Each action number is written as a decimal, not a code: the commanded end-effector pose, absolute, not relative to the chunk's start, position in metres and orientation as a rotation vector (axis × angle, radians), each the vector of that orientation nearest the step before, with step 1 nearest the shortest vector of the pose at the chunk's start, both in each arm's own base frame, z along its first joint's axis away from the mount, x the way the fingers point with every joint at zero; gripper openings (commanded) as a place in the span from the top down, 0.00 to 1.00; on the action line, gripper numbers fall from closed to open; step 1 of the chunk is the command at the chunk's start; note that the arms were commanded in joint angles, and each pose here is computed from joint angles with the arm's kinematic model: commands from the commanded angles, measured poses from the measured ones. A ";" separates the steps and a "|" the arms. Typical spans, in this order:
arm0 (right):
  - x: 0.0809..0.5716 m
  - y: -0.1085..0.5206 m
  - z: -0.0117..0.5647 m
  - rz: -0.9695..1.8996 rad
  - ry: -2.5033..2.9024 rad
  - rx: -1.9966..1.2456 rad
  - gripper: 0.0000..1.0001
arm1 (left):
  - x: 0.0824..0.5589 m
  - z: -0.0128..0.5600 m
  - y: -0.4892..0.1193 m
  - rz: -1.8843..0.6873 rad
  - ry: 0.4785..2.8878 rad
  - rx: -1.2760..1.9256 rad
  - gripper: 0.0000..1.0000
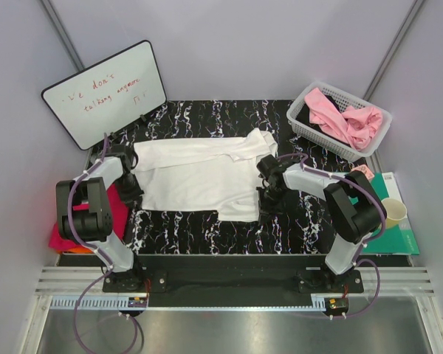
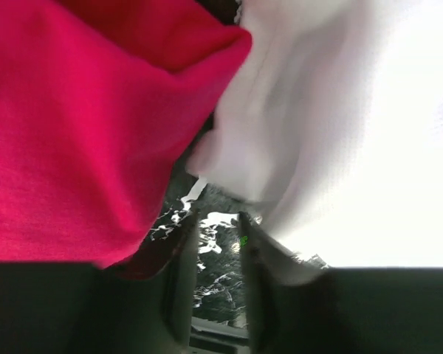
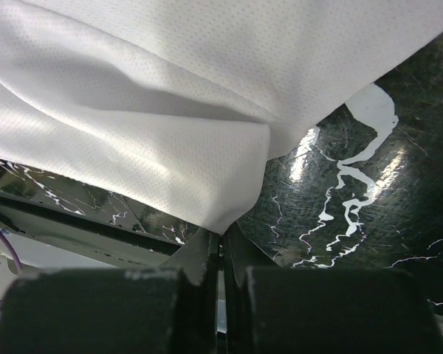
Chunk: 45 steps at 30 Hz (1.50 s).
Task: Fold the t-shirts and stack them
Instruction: Grap the side of the flattened tshirt closest away from the robot with both arms
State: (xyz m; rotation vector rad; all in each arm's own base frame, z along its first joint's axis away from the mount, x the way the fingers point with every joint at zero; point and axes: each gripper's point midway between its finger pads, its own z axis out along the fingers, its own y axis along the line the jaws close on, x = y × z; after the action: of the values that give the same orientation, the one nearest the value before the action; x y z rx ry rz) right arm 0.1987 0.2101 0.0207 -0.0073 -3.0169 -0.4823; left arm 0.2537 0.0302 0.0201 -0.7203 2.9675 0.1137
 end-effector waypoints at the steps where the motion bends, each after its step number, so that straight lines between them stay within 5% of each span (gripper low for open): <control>1: 0.206 0.214 0.023 -0.504 -3.014 0.011 1.00 | 0.283 0.028 0.036 0.109 2.868 -0.745 1.00; 10: 0.215 0.211 0.032 -0.506 -3.050 -0.003 1.00 | 0.290 0.055 0.035 0.068 2.808 -0.690 1.00; 25: 0.301 0.199 0.118 -0.634 -3.360 0.007 1.00 | 0.304 0.091 0.042 0.096 2.738 -0.645 1.00; 26: 0.305 0.200 0.117 -0.636 -3.351 0.010 1.00 | 0.306 0.091 0.042 0.094 2.745 -0.641 0.96; 27: 0.307 0.201 0.116 -0.638 -3.345 0.014 1.00 | 0.307 0.090 0.042 0.091 2.751 -0.639 0.65; 29: 0.307 0.200 0.113 -0.618 -3.336 0.017 1.00 | 0.308 0.087 0.040 0.078 2.776 -0.632 0.55; 36: 0.306 0.192 0.105 -0.593 -3.323 -0.006 1.00 | 0.290 0.060 0.040 0.116 2.865 -0.662 0.56; 40: 0.303 0.191 0.097 -0.586 -3.293 -0.020 1.00 | 0.288 0.053 0.039 0.114 2.877 -0.661 0.66; 45: 0.300 0.191 0.092 -0.577 -3.282 -0.020 1.00 | 0.283 0.043 0.039 0.124 2.909 -0.662 0.60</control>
State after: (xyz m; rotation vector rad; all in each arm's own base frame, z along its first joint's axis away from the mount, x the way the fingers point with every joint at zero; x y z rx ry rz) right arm 0.3022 0.1956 0.0975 -0.0294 -3.2897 -0.6069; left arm 0.2824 0.0349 0.0481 -0.6597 2.9114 0.1025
